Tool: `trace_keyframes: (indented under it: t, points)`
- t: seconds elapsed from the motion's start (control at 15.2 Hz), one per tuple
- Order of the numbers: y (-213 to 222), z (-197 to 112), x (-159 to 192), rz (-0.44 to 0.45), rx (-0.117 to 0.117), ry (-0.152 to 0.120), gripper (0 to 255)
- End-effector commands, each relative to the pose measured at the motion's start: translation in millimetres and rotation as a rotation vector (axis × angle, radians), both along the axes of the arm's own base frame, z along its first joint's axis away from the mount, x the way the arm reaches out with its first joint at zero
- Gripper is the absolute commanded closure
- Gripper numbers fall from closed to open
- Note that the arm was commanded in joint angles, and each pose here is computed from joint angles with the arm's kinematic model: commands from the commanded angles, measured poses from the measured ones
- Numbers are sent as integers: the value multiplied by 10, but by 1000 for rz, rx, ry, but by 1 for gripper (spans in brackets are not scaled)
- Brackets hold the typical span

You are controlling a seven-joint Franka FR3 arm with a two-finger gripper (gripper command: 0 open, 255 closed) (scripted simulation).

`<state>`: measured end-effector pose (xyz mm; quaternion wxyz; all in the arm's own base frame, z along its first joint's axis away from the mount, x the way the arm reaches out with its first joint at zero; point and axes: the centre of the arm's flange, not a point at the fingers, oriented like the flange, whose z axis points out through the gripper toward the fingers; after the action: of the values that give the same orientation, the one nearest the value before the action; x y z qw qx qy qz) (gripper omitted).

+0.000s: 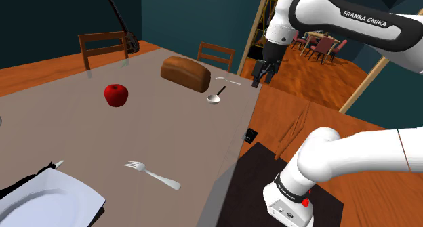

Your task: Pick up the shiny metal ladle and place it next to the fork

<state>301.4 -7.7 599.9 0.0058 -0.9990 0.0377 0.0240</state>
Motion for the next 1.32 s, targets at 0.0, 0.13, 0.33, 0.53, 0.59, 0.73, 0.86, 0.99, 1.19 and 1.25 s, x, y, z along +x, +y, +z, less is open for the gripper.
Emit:
trace_keyframes:
  t: [0.0, 0.13, 0.33, 0.53, 0.59, 0.73, 0.86, 0.99, 1.19, 1.25]
  points:
    - [0, 0, 0, 0, 0, 0, 0]
    - [-9, -156, 193, -69, -2, -12, 0]
    - [-49, -385, 484, -174, -4, -29, 0]
    - [-120, -609, 772, -278, -7, -46, 0]
    - [-150, -682, 868, -313, -8, -52, 0]
    - [-221, -828, 1056, -382, -9, -64, 0]
    - [-305, -971, 1240, -452, -11, -75, 0]
    - [-401, -1112, 1420, -521, -13, -87, 0]
    - [-570, -1319, 1680, -625, -15, -104, 0]
    - [-632, -1387, 1763, -660, -16, -110, 0]
